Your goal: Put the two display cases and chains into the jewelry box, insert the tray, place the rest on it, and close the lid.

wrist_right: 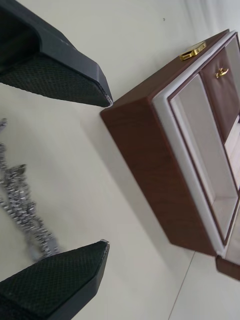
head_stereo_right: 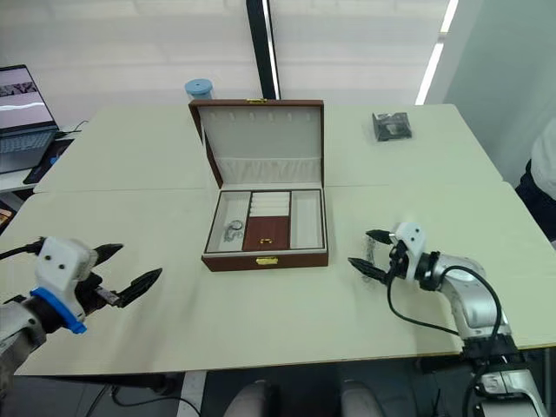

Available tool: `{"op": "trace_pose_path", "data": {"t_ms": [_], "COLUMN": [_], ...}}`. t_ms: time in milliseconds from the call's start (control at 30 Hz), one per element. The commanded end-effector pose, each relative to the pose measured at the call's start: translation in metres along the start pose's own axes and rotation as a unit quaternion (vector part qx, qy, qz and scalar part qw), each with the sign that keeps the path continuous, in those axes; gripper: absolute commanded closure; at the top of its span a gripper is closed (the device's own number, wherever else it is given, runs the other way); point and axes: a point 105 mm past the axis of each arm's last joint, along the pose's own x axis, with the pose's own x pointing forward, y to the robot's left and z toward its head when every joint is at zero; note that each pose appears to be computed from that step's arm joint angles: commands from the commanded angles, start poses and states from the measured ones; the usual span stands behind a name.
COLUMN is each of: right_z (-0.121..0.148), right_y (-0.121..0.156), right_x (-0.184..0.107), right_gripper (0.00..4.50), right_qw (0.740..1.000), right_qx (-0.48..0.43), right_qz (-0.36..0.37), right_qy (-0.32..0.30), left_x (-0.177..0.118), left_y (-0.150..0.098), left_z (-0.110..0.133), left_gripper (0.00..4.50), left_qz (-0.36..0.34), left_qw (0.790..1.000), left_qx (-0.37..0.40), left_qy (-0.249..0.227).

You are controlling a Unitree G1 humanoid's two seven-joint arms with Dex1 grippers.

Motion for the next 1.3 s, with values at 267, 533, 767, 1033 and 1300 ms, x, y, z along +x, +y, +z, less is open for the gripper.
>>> {"op": "trace_pose_path", "data": {"t_ms": [267, 533, 767, 1033, 1300], "right_z": [-0.023, -0.033, -0.032, -0.026, -0.008], "right_y": [-0.03, -0.041, -0.04, -0.038, -0.025], "right_x": [-0.077, -0.084, -0.081, -0.078, -0.05], "right_gripper": [0.01, 0.01, 0.01, 0.01, 0.01], "right_qw": [0.993, 0.989, 0.99, 0.99, 0.981], "right_qx": [-0.018, -0.013, -0.016, -0.002, 0.012], "right_qz": [-0.103, -0.137, -0.135, -0.14, -0.188], "right_qy": [0.05, 0.046, 0.042, 0.024, -0.037], "left_x": [-0.024, -0.038, -0.034, -0.034, -0.005], "left_y": [0.046, 0.055, 0.052, 0.044, -0.018], "left_z": [-0.01, -0.024, -0.021, -0.022, -0.009], "left_gripper": [0.0, 0.0, 0.0, 0.0, 0.0], "left_qz": [0.039, 0.062, 0.066, 0.063, -0.043], "left_qw": [0.998, 0.997, 0.997, 0.997, 0.997], "left_qx": [-0.039, -0.049, -0.044, -0.049, -0.041], "left_qy": [-0.026, -0.004, -0.006, -0.014, -0.056]}}
